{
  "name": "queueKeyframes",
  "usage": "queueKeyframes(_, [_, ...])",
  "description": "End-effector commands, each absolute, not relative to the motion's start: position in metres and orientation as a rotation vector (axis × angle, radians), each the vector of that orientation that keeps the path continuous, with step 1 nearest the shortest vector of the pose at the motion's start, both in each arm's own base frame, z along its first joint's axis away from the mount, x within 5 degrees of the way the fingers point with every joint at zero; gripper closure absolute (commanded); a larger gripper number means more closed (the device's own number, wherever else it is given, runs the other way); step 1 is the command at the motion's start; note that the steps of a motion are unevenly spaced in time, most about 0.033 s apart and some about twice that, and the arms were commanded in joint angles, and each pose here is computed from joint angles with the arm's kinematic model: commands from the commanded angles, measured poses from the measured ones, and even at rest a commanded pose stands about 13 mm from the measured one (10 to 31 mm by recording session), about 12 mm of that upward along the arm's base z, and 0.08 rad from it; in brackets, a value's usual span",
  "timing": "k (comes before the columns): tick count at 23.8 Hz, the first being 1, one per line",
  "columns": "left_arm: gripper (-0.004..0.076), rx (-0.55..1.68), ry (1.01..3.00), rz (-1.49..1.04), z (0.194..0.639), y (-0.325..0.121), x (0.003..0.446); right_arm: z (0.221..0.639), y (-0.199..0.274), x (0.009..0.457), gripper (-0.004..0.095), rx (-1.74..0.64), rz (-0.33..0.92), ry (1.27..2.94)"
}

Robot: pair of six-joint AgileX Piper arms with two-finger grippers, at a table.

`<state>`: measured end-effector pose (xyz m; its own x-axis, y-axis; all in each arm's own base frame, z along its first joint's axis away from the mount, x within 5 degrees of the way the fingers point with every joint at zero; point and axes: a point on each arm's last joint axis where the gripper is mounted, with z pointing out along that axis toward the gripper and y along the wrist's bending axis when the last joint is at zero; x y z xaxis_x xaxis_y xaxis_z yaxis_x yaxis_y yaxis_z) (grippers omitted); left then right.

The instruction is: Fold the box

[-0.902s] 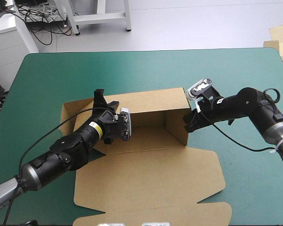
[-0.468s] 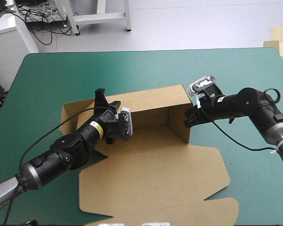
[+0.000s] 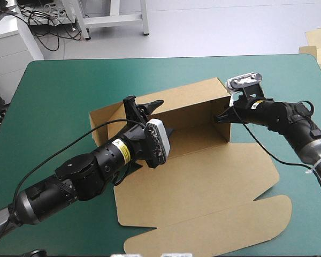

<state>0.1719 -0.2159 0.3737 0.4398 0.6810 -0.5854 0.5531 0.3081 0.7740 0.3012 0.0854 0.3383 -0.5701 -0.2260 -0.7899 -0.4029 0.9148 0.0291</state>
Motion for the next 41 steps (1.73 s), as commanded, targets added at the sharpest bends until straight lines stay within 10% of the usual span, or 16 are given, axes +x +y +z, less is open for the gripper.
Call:
queueKeyframes(1, [0.0176,1.291,1.198,0.097,0.399,-0.215,0.160,0.367,0.081,0.303,0.0904,-0.266,0.290,2.042])
queueKeyframes(5, [0.0271,1.300,1.264,0.151,0.398,-0.213,0.157,0.366,0.081,0.303,0.0904,-0.267,0.289,2.052])
queueKeyframes(9, [0.0709,1.307,1.251,0.141,0.398,-0.215,0.155,0.362,0.082,0.300,0.0906,-0.293,0.291,2.101])
queueKeyframes(23, [0.0708,1.410,1.481,-0.040,0.447,-0.222,0.154,0.359,0.083,0.298,0.0909,-0.335,0.285,2.137])
queueKeyframes(41, [0.0708,0.463,1.937,-0.027,0.516,-0.044,0.192,0.357,0.083,0.296,0.0909,-0.352,0.282,2.160])
